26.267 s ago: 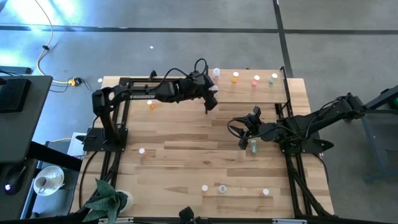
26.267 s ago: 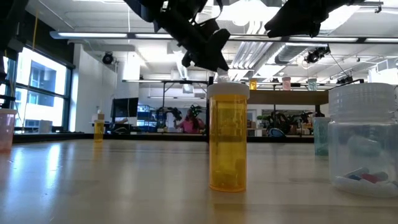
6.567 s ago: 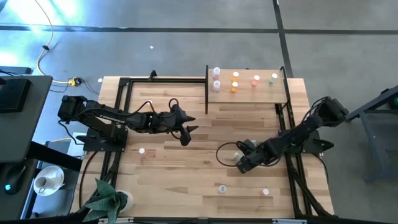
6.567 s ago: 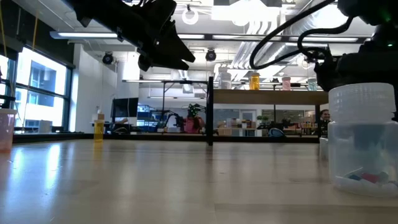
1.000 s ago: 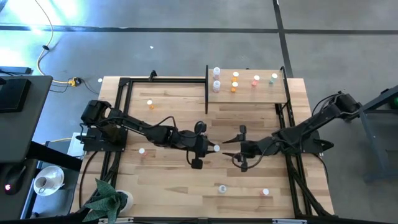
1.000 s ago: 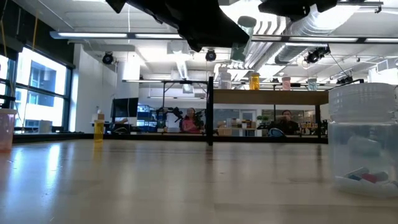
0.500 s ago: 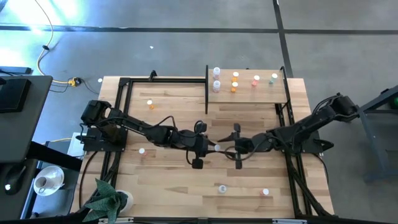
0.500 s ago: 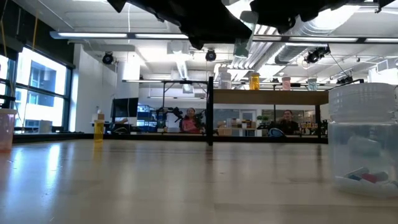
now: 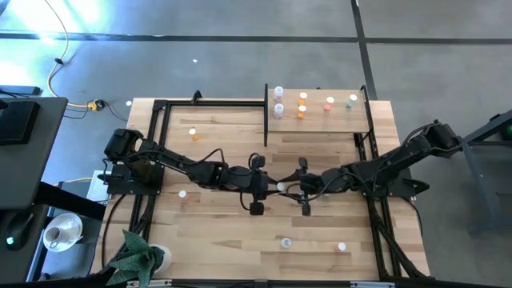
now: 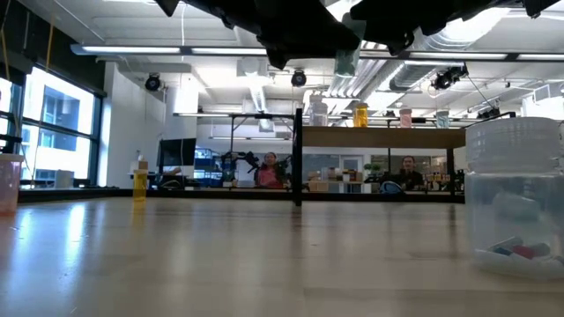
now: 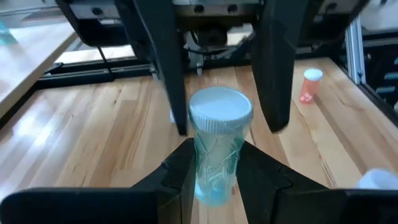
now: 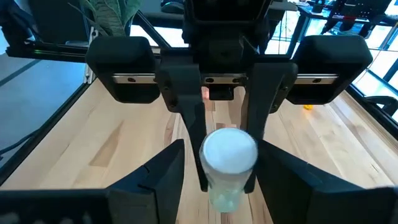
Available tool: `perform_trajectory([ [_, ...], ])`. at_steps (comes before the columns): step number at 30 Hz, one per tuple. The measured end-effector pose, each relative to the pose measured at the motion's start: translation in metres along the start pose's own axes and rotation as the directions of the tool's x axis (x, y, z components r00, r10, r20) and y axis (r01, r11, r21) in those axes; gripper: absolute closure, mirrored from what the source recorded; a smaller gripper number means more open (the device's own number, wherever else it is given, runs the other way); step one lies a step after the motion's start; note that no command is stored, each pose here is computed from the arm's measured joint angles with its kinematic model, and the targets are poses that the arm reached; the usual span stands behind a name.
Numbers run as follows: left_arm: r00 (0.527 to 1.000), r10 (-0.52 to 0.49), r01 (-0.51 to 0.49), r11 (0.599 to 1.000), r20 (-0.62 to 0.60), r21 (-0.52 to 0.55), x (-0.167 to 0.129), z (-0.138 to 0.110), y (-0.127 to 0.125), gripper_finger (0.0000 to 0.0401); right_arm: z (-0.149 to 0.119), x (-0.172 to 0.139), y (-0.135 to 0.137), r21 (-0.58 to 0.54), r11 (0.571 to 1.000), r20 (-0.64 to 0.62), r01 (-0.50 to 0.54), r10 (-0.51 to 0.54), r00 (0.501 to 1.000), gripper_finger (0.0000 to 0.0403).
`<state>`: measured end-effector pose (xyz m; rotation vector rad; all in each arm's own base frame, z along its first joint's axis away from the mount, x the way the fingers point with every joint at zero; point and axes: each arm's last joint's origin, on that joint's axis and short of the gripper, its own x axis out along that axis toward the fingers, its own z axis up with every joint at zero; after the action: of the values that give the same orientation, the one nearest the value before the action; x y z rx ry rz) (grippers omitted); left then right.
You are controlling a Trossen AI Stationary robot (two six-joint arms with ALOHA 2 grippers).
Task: Pick and place medicine bottles onto shelf by color
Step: Put the left blue pill bottle on the shelf aligned with the other blue pill bottle
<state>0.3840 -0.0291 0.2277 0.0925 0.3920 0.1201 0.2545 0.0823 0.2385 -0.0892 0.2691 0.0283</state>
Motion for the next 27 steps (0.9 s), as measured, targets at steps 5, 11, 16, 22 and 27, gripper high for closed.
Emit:
perform_trajectory([
  [5, 1.0, 0.0, 0.0, 1.0, 0.001, -0.003, 0.0, 0.0002, -0.0001, 0.0314, 0.0001, -0.0001, 0.0, -0.002, 1.0, 0.0, 0.0, 0.0, 1.0, 0.0251],
  [11, 1.0, 0.0, 0.0, 1.0, 0.001, -0.003, -0.0001, 0.0002, -0.0003, 0.0314, 0.0001, -0.0001, -0.0001, -0.001, 1.0, 0.001, 0.004, -0.004, 1.0, 0.0279],
  [16, 1.0, 0.0, 0.0, 1.0, 0.002, -0.003, 0.0, 0.0002, -0.0002, 0.0312, 0.0002, -0.0001, -0.0002, -0.001, 1.0, 0.001, 0.004, -0.004, 1.0, 0.0293],
  [22, 1.0, 0.014, -0.013, 1.0, 0.002, -0.019, -0.0001, 0.0003, 0.0002, 0.0295, 0.0002, -0.0001, -0.0002, -0.002, 1.0, 0.001, 0.005, -0.005, 1.0, 0.0295],
  [27, 0.999, 0.038, -0.038, 0.999, 0.0, -0.013, 0.0, 0.0001, 0.0008, 0.0267, 0.0002, -0.0002, -0.0003, -0.003, 1.0, 0.001, 0.008, -0.008, 1.0, 0.0296],
])
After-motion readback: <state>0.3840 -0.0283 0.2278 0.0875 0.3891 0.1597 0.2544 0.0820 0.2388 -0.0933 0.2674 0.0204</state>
